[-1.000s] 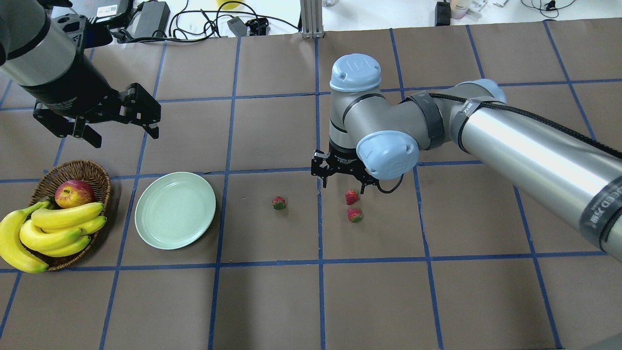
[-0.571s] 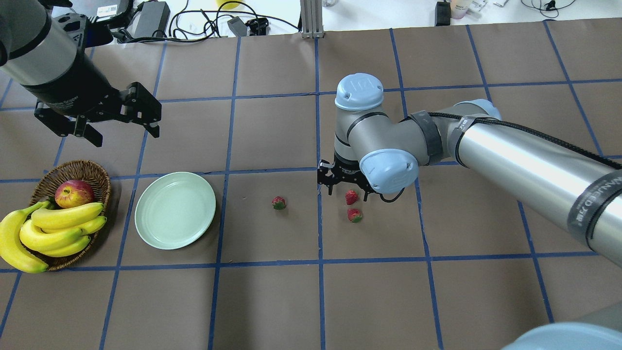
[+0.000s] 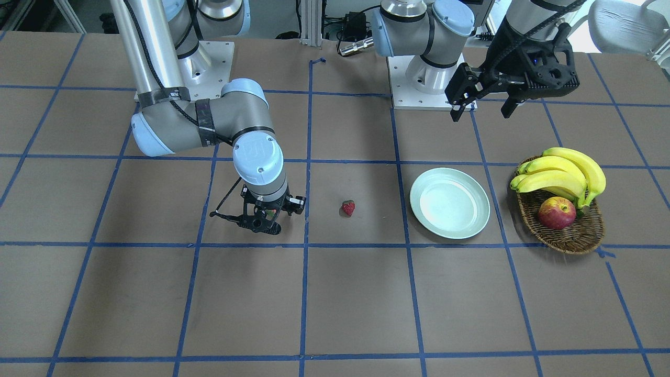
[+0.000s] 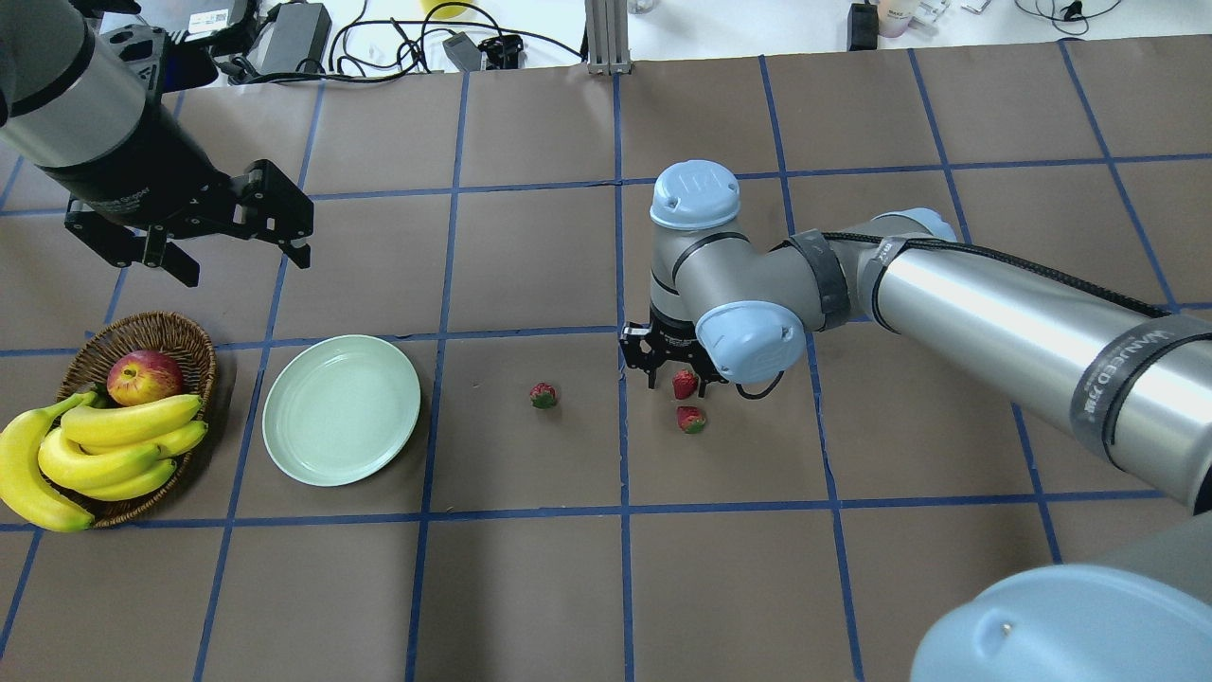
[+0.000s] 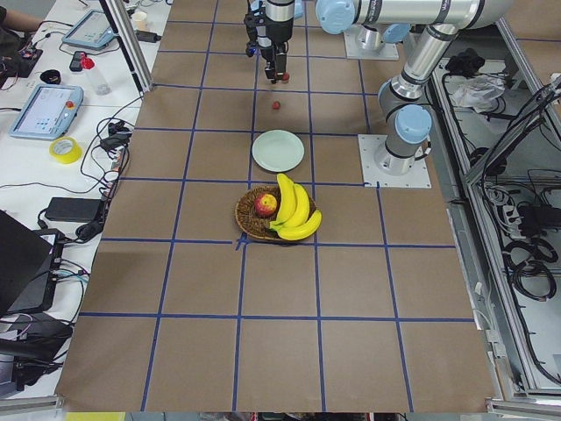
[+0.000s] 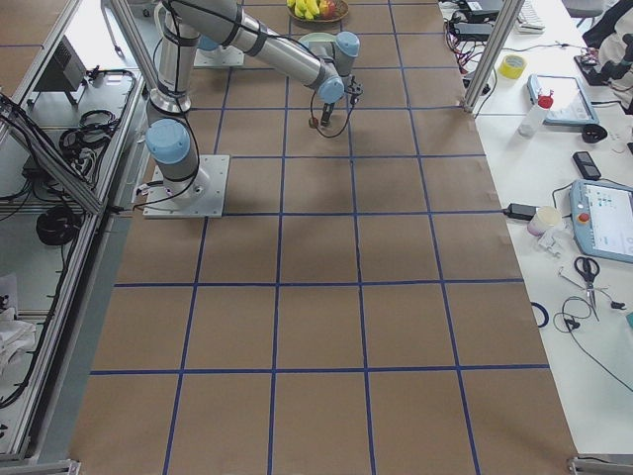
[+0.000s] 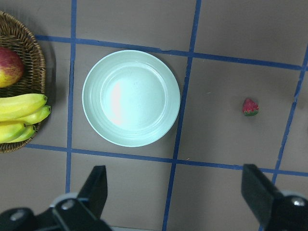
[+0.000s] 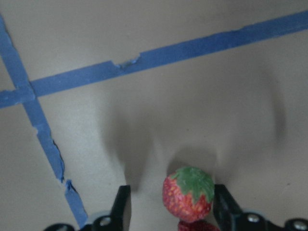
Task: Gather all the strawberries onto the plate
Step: 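Return the right gripper and grasp a second strawberry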
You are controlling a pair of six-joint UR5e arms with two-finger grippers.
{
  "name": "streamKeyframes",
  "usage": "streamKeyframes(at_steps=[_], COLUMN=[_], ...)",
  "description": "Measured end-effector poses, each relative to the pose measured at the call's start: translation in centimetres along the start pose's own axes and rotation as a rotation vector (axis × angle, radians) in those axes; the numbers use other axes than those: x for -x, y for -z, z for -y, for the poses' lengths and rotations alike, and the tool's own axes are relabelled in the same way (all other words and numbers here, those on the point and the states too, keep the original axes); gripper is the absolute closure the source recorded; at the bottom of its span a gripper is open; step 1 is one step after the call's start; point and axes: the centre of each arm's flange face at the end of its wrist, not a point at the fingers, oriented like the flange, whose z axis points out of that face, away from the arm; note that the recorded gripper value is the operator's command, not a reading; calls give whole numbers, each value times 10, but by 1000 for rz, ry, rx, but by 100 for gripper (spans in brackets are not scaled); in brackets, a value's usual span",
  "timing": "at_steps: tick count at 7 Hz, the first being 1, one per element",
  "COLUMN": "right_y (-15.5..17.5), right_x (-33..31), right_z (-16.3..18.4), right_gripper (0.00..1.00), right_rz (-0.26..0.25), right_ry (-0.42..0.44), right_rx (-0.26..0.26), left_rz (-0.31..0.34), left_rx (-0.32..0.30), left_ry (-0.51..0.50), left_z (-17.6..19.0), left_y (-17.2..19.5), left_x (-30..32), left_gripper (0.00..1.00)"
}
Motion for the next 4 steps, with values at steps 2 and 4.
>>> streamKeyframes(at_steps=[2, 4], right_y=[6, 26], right_x=[1, 7], right_z=[1, 0], right_gripper=[98, 97], right_rz=[2, 34], right_ry=[1, -27], right_rx=[-8, -30], left_rz=[1, 5], left_rx=[1, 5], left_ry=[-2, -2], left_z=[2, 4], left_y=[-2, -4], left_x=[0, 1], left_gripper=[0, 0])
